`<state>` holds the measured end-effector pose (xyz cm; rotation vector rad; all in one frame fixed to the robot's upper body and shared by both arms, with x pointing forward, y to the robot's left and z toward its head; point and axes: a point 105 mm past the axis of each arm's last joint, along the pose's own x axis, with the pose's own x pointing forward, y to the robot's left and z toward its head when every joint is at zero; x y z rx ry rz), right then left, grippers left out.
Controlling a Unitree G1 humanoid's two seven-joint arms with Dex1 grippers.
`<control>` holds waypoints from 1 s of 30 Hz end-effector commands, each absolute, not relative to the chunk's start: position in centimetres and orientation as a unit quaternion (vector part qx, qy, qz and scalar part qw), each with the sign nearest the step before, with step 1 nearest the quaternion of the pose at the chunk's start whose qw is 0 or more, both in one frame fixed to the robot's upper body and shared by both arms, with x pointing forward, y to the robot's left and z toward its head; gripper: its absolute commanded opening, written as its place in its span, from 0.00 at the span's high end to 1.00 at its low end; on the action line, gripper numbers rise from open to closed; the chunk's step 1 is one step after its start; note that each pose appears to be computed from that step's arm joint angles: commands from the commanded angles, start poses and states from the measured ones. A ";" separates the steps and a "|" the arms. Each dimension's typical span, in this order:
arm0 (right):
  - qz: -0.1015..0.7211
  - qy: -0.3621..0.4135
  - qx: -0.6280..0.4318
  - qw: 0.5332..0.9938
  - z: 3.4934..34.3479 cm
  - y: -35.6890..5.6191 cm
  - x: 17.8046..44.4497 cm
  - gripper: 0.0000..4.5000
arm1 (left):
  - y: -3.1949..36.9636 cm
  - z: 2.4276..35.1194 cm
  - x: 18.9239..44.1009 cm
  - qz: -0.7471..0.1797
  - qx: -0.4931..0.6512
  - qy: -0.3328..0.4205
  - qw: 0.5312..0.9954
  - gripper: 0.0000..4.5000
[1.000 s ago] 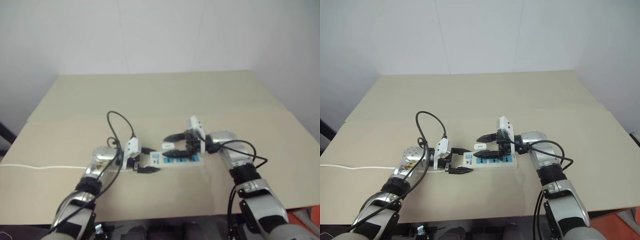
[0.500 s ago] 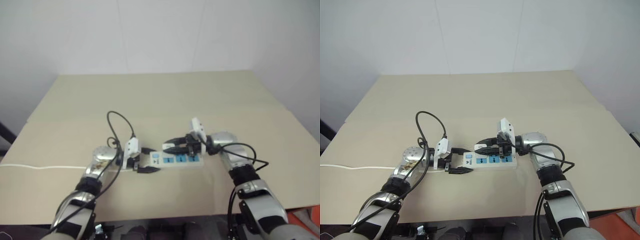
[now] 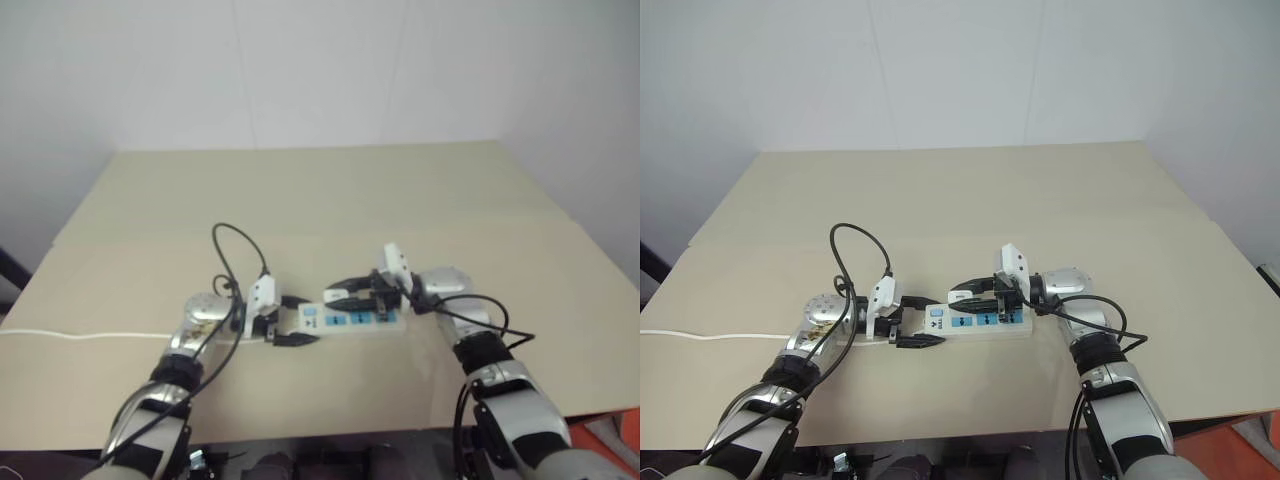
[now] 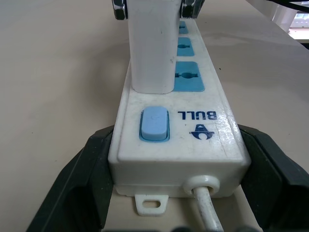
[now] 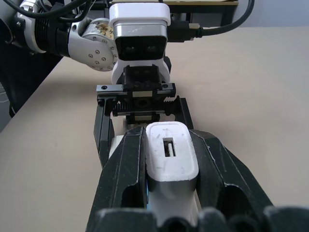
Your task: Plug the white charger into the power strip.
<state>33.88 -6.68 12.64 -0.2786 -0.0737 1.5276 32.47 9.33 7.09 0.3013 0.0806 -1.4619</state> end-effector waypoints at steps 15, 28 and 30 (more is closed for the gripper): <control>0.652 -0.036 -0.126 0.747 12.3 -7.3 35.1 0.45 | 9.3 6.7 32.1 -0.675 0.153 0.047 0.720 0.27; 0.647 -0.054 -0.132 0.749 13.4 -7.8 35.0 0.00 | 9.4 6.5 32.3 -0.674 0.147 0.057 0.722 0.27; 0.642 -0.053 -0.135 0.753 13.4 -8.1 35.0 0.00 | 9.2 6.7 32.4 -0.671 0.136 0.060 0.726 0.19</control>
